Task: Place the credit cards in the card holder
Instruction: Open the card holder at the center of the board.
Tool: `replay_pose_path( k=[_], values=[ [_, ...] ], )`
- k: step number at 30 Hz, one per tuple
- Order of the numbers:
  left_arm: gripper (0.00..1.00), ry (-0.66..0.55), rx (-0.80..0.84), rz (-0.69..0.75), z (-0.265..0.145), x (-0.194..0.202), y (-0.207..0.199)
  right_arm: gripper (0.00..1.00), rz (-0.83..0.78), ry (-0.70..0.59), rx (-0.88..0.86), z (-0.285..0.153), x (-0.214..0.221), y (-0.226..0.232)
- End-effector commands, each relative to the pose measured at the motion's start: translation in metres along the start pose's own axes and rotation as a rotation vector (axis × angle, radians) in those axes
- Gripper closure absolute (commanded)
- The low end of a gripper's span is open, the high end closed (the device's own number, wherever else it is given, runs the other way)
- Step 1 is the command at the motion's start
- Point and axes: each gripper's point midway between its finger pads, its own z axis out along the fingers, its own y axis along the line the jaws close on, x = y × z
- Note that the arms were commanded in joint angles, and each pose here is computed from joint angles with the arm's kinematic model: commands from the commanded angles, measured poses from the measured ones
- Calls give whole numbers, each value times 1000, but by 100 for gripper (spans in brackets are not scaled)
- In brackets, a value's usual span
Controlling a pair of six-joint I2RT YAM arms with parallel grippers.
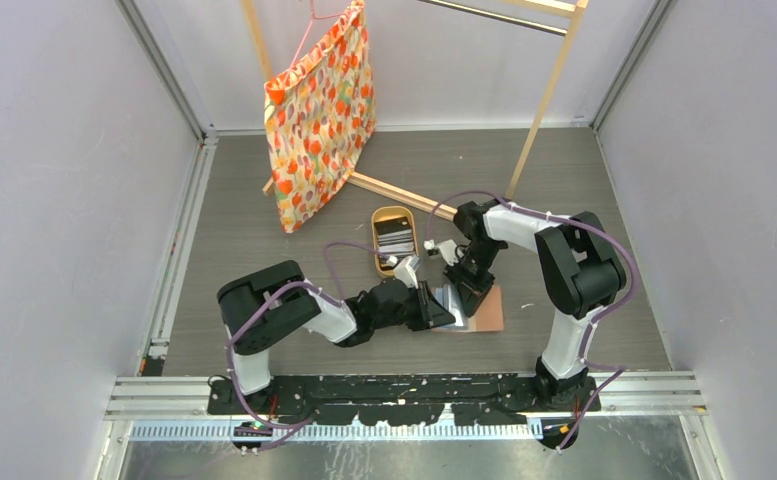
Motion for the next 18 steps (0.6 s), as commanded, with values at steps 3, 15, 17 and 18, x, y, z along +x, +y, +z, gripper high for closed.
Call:
replay_pose_path(
  k=[3, 15, 17, 18],
  values=[
    [99, -34, -7, 35, 1, -10, -10, 93, -63, -75, -46, -15, -16, 17],
    [100, 49, -394, 229, -102, -9, 15, 75, -208, -219, -161, -49, -21, 60],
    [100, 78, -445, 257, -114, -9, 17, 75, -189, -236, -181, -47, -26, 62],
    [99, 94, -472, 270, -118, -9, 18, 75, -170, -246, -196, -46, -29, 63]
  ],
)
